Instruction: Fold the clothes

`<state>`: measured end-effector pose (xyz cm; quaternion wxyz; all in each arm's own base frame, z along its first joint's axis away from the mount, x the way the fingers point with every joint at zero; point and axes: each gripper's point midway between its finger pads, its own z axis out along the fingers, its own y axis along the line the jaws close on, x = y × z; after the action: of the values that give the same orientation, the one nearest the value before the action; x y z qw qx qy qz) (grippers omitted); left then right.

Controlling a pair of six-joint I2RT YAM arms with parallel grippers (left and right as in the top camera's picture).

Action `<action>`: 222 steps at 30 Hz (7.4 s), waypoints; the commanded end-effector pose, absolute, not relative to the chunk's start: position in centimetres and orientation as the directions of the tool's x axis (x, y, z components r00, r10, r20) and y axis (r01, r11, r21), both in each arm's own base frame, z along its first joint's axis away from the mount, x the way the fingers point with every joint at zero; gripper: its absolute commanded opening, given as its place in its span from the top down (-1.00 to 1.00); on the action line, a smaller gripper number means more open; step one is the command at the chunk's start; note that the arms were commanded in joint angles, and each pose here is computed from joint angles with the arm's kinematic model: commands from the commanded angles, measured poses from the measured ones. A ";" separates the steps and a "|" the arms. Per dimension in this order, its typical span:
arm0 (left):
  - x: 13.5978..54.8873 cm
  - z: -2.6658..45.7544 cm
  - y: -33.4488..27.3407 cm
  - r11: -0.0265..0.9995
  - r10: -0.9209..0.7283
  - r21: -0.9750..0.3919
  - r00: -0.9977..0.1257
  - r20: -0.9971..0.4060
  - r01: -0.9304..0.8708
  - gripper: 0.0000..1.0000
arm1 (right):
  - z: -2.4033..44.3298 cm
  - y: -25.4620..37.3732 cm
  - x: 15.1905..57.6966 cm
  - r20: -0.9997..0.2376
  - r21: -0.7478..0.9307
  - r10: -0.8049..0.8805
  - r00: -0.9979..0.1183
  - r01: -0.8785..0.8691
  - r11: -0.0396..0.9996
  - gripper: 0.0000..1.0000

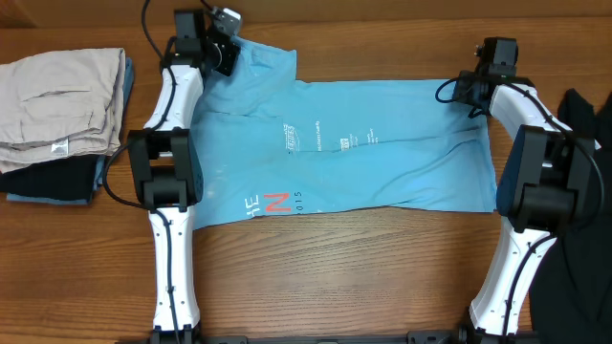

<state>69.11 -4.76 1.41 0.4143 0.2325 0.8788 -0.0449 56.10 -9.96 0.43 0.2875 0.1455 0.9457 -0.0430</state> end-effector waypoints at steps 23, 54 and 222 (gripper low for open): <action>66.9 1.3 -5.5 0.914 0.277 -0.024 -0.666 -0.693 0.405 0.92 | -2.6 -9.0 58.2 -0.600 0.071 0.242 -0.763 0.250 0.966 -0.71; 55.4 17.7 -4.5 0.951 0.137 -0.170 -0.847 -0.514 0.257 0.92 | 14.5 -7.9 53.8 -0.653 0.102 0.107 -0.750 0.053 0.993 0.92; 41.7 8.1 -6.7 0.988 -0.097 -0.111 -0.993 0.069 -0.105 0.68 | 1.6 -9.6 37.9 -0.270 0.188 0.437 -0.858 0.399 0.898 0.92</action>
<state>41.41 -7.11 7.20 -0.0467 -0.0589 0.9954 -0.0598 37.21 -9.49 0.74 0.1459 0.2174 0.9633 0.0592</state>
